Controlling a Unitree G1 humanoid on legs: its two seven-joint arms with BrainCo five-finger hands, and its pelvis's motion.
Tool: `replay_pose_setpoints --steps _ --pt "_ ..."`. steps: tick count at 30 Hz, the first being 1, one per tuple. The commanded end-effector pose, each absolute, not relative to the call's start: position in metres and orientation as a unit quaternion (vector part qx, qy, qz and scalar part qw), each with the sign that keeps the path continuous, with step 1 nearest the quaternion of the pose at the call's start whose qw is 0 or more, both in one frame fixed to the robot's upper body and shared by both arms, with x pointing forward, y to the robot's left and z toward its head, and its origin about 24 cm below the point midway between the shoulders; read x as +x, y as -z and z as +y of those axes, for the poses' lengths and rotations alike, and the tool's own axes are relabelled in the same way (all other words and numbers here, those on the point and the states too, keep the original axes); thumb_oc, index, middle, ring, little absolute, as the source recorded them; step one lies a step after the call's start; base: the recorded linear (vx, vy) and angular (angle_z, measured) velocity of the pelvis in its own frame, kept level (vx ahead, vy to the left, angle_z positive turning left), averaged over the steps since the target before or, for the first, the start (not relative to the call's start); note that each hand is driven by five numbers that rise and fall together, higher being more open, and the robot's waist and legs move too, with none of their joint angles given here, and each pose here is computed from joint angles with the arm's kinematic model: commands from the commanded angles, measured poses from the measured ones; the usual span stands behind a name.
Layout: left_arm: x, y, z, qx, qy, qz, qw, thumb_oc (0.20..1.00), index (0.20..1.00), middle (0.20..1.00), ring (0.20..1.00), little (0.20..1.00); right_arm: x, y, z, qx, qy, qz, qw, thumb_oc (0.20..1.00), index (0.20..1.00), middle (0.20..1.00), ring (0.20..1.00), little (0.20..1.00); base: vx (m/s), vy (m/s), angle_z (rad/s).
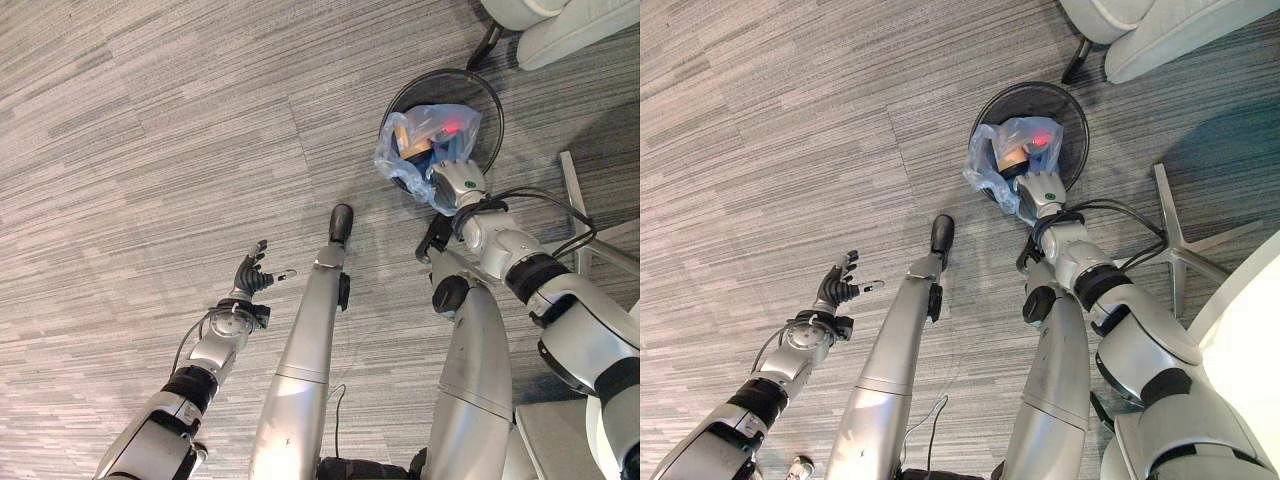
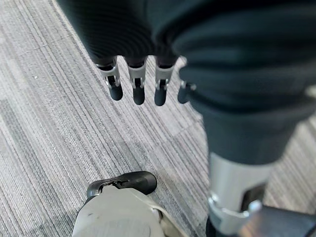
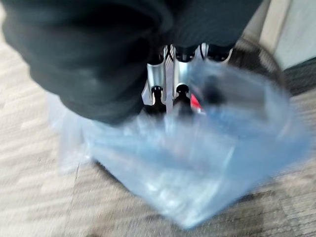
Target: Gather garbage on tea table into small bin, then transfer packed bag to large trash can.
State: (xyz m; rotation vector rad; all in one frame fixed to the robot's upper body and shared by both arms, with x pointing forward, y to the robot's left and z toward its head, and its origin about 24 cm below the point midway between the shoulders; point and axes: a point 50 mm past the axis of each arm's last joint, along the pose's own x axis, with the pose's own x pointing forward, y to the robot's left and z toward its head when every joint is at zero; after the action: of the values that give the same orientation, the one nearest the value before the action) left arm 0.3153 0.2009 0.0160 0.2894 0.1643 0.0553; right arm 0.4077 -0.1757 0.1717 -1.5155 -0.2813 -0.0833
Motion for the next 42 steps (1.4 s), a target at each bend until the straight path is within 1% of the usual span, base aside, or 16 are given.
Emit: replay_pose_setpoints --steps 1,6,7,8,12,16,17,21,23,24,29,32,34,37,40,42 --pt "0.308 -0.008 0.198 0.144 -0.031 0.085 0.985 1.0 1.0 1.0 1.0 1.0 0.4 -0.167 -0.183 -0.654 0.04 -0.143 0.742 0.2 0.2 0.2 0.2 0.2 -0.03 -0.016 -0.04" --pt "0.304 -0.003 0.202 0.144 -0.037 0.099 0.984 1.0 1.0 1.0 1.0 1.0 0.392 -0.163 -0.175 -0.544 0.041 -0.154 0.824 0.2 0.2 0.2 0.2 0.2 -0.04 -0.022 0.01" --pt "0.301 0.0 0.205 0.145 -0.04 0.108 0.983 1.0 1.0 1.0 1.0 1.0 0.387 -0.159 -0.173 -0.489 0.038 -0.153 0.858 0.2 0.2 0.2 0.2 0.2 -0.04 -0.03 -0.03" --pt "0.299 0.002 0.207 0.145 -0.042 0.111 0.982 1.0 1.0 1.0 1.0 1.0 0.384 -0.154 -0.172 -0.458 0.037 -0.151 0.875 0.2 0.2 0.2 0.2 0.2 -0.04 -0.033 -0.03" --pt "0.292 0.012 0.215 0.141 -0.051 0.135 0.98 1.0 1.0 1.0 1.0 1.0 0.375 -0.133 -0.166 -0.39 0.015 -0.127 0.912 0.2 0.2 0.2 0.2 0.2 -0.03 -0.004 0.0" --pt "0.289 0.016 0.218 0.139 -0.053 0.144 0.978 1.0 1.0 1.0 1.0 1.0 0.369 -0.122 -0.161 -0.351 0.002 -0.113 0.93 0.2 0.2 0.2 0.2 0.2 0.0 -0.013 -0.08" --pt "0.285 0.02 0.219 0.14 -0.054 0.152 0.977 1.0 1.0 1.0 1.0 1.0 0.364 -0.107 -0.158 -0.314 -0.008 -0.089 0.945 0.2 0.2 0.2 0.2 0.2 0.0 0.0 -0.07" --pt "0.277 0.029 0.22 0.136 -0.051 0.172 0.974 1.0 1.0 1.0 1.0 1.0 0.353 -0.083 -0.151 -0.222 -0.022 -0.049 0.974 0.2 0.2 0.2 0.2 0.2 0.02 0.007 -0.07" --pt "0.265 0.041 0.223 0.129 -0.05 0.196 0.971 1.0 1.0 1.0 1.0 1.0 0.339 -0.063 -0.145 -0.14 -0.039 -0.016 0.989 0.2 0.2 0.2 0.2 0.2 0.08 0.034 -0.02" --pt "0.265 0.041 0.223 0.129 -0.05 0.197 0.971 1.0 1.0 1.0 1.0 1.0 0.338 -0.063 -0.145 -0.14 -0.039 -0.015 0.989 0.2 0.2 0.2 0.2 0.2 0.03 0.079 0.01" --pt "0.24 0.059 0.223 0.111 -0.046 0.232 0.965 1.0 1.0 1.0 1.0 1.0 0.313 -0.049 -0.138 -0.005 -0.067 -0.001 0.998 0.2 0.2 0.2 0.2 0.2 0.06 0.096 -0.09" --pt "0.231 0.063 0.228 0.11 -0.046 0.241 0.963 1.0 1.0 1.0 1.0 1.0 0.305 -0.043 -0.139 0.015 -0.072 0.009 0.997 0.2 0.2 0.2 0.2 0.2 0.1 0.1 -0.12" --pt "0.213 0.071 0.236 0.108 -0.053 0.26 0.958 1.0 1.0 1.0 1.0 1.0 0.294 -0.036 -0.139 0.063 -0.078 0.021 0.995 0.2 0.2 0.2 0.2 0.2 0.14 0.215 -0.32" --pt "0.198 0.074 0.24 0.099 -0.058 0.269 0.956 1.0 1.0 1.0 1.0 1.0 0.288 -0.04 -0.135 0.076 -0.098 0.011 0.992 0.2 0.2 0.2 0.2 0.2 0.06 0.204 -0.74" --pt "0.199 0.071 0.238 0.095 -0.055 0.259 0.96 1.0 1.0 1.0 1.0 1.0 0.289 -0.051 -0.127 0.084 -0.119 -0.012 0.989 0.2 0.2 0.2 0.2 0.2 -0.1 0.094 -0.47" --pt "0.213 0.058 0.234 0.109 -0.037 0.228 0.967 1.0 1.0 1.0 1.0 1.0 0.287 -0.062 -0.122 0.12 -0.131 -0.037 0.983 0.2 0.2 0.2 0.2 0.2 -0.23 0.062 -0.05"
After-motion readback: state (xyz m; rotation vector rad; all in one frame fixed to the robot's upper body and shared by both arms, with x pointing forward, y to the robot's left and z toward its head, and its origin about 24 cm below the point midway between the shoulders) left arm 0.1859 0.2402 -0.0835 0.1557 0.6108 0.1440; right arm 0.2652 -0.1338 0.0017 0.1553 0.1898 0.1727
